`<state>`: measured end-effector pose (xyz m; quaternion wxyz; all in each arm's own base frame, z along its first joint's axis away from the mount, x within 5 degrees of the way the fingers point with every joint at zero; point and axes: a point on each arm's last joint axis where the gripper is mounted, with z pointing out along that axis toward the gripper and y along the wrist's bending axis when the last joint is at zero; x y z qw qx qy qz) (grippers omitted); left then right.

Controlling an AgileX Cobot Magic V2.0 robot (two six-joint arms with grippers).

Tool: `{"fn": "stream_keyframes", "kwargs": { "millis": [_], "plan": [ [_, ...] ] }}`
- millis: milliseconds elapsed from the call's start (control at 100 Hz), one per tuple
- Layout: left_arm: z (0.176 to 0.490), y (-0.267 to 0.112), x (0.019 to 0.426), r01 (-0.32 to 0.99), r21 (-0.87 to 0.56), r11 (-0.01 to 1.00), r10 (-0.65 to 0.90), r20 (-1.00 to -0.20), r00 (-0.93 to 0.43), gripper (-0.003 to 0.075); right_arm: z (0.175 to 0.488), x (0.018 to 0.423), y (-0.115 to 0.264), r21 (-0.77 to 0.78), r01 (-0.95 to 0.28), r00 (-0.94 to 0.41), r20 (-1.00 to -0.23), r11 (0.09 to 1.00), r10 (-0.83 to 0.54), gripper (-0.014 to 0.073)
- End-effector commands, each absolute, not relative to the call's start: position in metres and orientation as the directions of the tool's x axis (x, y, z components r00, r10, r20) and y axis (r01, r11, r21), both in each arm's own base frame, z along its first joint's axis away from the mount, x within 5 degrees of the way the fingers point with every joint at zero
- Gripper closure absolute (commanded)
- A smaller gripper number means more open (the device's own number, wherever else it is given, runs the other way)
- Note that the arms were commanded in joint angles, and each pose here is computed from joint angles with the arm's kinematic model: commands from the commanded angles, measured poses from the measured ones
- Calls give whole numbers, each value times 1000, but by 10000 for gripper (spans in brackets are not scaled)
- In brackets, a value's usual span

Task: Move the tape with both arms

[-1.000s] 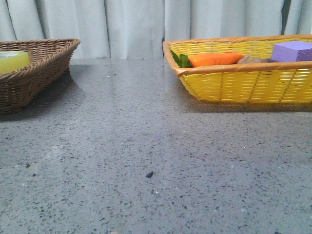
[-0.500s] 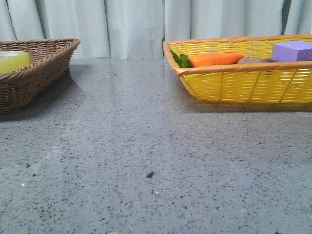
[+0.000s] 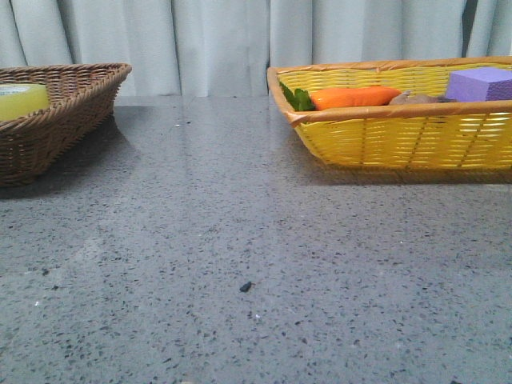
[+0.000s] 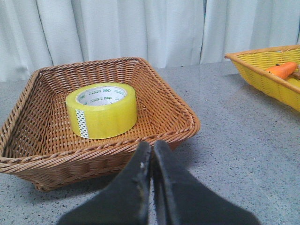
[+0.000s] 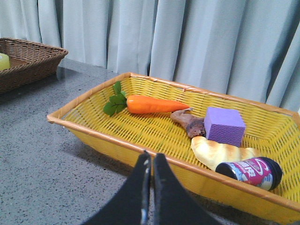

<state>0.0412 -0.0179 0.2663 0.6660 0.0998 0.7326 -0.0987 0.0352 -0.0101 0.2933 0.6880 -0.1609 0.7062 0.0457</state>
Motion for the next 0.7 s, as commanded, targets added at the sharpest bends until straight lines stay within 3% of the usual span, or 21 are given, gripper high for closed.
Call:
{"fn": "stream_keyframes", "kwargs": {
  "millis": [0,310,440,690],
  "plan": [
    [282,-16,41,260,-26,965,-24,-1000,-8,741,307,34,-9,-182,-289,84,-983,940,-164,668],
    [281,-16,42,251,-19,968,-20,-1000,2,741,307,34,-9,-182,-289,84,-983,940,-164,668],
    [275,-10,46,181,48,982,30,-995,100,741,307,34,-9,-182,-289,84,-983,940,-164,668],
    [233,-6,52,119,-9,993,-35,-977,212,741,307,34,-9,-182,-289,84,-983,940,-164,668]
  ]
}}
